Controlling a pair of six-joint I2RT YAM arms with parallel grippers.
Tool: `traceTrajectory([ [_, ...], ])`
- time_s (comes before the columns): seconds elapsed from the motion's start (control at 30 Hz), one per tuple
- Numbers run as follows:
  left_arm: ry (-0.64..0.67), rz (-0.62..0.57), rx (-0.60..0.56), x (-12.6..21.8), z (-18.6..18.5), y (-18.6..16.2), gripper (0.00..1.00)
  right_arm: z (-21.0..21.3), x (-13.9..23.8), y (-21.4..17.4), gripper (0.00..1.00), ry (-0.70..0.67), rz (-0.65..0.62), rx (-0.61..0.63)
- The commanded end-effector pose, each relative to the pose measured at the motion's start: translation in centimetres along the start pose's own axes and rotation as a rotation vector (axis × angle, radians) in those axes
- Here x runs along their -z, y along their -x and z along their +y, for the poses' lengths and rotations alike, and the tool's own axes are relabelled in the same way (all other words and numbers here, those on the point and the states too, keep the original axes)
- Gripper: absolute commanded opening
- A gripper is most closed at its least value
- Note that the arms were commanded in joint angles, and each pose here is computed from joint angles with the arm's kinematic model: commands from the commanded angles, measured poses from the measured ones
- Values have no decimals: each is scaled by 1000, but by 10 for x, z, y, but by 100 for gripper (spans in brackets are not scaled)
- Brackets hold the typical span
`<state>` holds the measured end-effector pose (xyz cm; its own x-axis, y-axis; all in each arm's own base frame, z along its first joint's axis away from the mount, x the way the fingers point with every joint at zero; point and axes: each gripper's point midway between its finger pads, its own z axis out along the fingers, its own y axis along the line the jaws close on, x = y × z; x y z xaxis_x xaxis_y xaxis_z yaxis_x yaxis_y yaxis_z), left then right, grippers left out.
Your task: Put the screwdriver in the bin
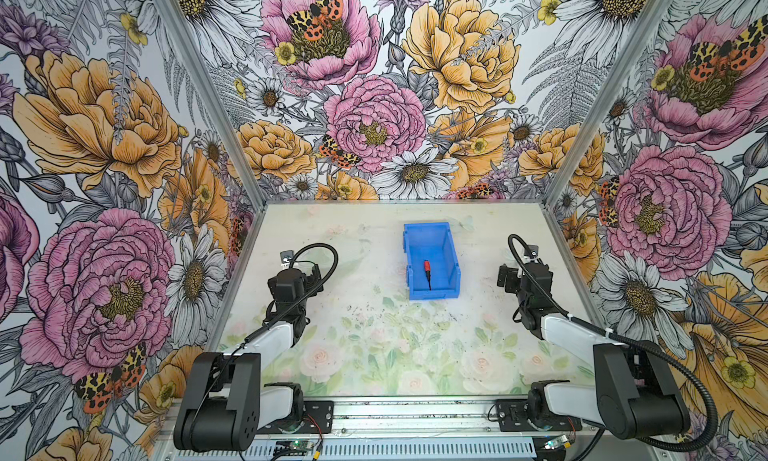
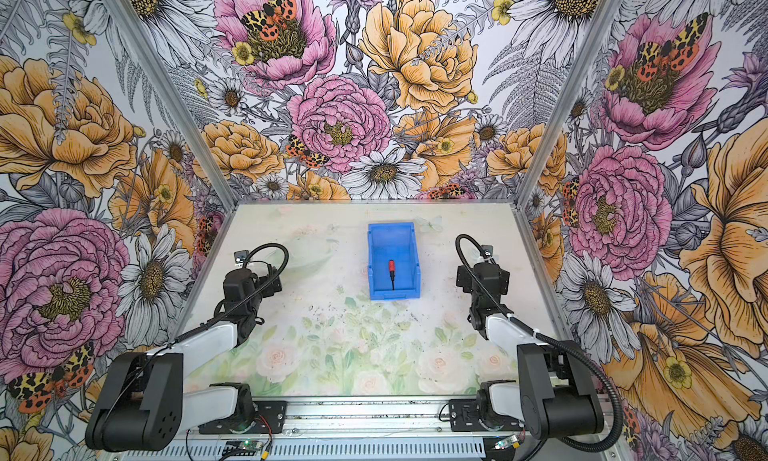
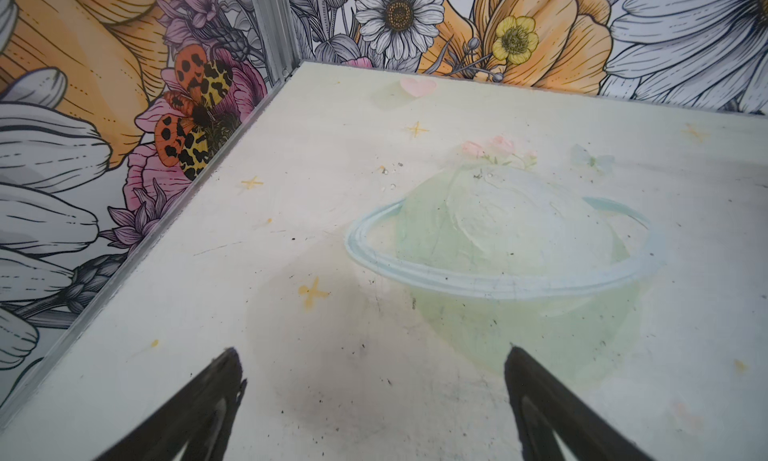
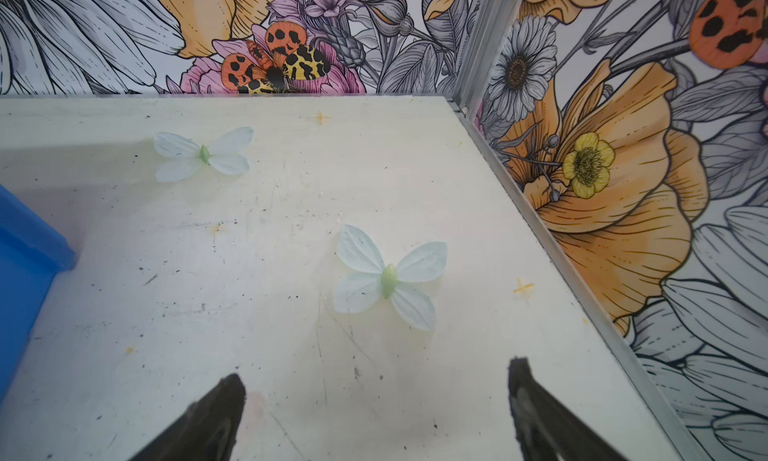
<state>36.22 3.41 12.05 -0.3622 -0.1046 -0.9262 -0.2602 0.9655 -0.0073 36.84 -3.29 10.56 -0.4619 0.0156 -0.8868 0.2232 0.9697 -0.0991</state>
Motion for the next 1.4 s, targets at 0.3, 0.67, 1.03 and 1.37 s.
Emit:
traceTrajectory([
  [0.3, 41, -205, 99, -15, 17, 41, 98, 13, -32, 33, 99, 64, -50, -19],
  [0.67, -43, -209, 11, -31, -10, 24, 99, 19, -33, 34, 99, 127, -55, -17],
  [1.03, -43, -213, 9, -31, -10, 24, 99, 15, -26, 21, 99, 142, -189, -35],
  [1.37, -61, -215, -18, -30, -18, 24, 99, 16, -28, 20, 99, 136, -181, -30],
])
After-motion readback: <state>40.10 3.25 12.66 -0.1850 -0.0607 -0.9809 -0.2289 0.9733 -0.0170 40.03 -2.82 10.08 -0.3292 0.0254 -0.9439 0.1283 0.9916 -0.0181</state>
